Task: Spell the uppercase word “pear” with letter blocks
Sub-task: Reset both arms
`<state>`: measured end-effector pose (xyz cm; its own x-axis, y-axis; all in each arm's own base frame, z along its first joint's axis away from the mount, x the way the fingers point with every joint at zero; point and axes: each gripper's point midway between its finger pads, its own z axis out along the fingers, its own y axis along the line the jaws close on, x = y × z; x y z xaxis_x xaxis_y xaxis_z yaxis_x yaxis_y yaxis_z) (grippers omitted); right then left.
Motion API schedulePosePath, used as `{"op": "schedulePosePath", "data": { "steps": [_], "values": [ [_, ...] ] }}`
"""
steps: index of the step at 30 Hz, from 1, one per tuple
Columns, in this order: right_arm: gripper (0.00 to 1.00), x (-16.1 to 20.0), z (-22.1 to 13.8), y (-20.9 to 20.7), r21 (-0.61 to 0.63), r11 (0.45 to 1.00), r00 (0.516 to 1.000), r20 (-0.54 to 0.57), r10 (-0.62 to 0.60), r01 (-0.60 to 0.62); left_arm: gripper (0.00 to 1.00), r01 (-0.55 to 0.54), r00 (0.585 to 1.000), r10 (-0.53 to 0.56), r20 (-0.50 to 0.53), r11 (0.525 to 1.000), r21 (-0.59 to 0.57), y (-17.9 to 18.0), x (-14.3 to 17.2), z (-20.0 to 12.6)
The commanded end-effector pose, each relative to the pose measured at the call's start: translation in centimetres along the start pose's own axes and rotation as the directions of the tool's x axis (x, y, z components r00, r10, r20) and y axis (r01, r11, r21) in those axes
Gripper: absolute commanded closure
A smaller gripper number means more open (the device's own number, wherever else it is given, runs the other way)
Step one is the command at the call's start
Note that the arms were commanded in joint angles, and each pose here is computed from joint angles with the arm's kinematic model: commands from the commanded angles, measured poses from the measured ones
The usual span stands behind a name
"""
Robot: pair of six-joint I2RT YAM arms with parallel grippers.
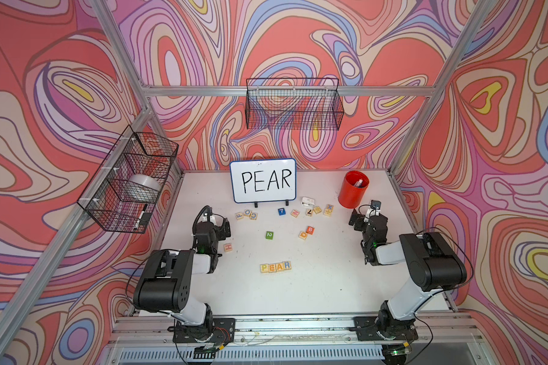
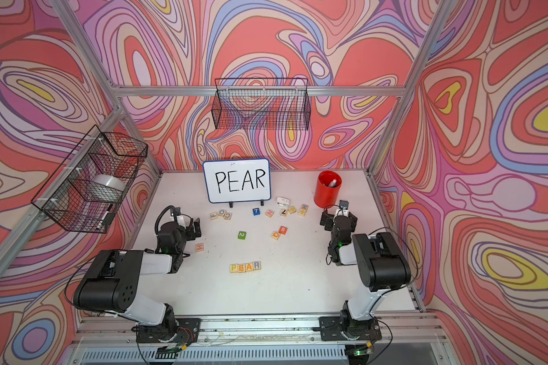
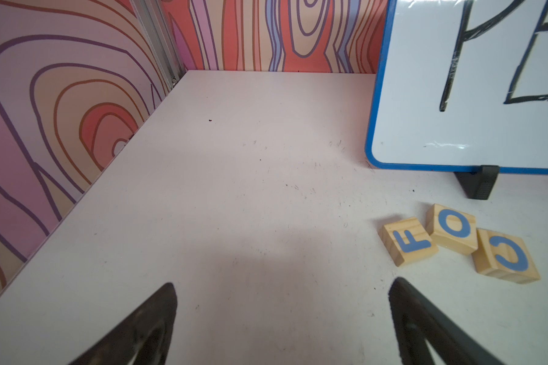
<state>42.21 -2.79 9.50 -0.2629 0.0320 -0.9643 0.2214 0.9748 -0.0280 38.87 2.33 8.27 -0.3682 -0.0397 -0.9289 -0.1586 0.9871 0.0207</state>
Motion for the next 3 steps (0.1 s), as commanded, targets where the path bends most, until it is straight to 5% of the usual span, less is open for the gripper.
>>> {"op": "schedulePosePath", "data": {
  "steps": [1, 3],
  "values": [
    [0.02, -0.12, 0.07, 0.00, -0.005, 1.000, 1.000, 0.008, 0.007, -0.007, 0.00, -0.010, 1.000, 0.010, 0.019, 1.000, 0.003, -0.31, -0.64, 0.02],
    [0.02, -0.13, 0.06, 0.00, -0.005, 1.000, 1.000, 0.009, 0.007, -0.007, 0.00, -0.009, 1.000, 0.009, 0.019, 1.000, 0.003, -0.30, -0.64, 0.01]
  ]
}}
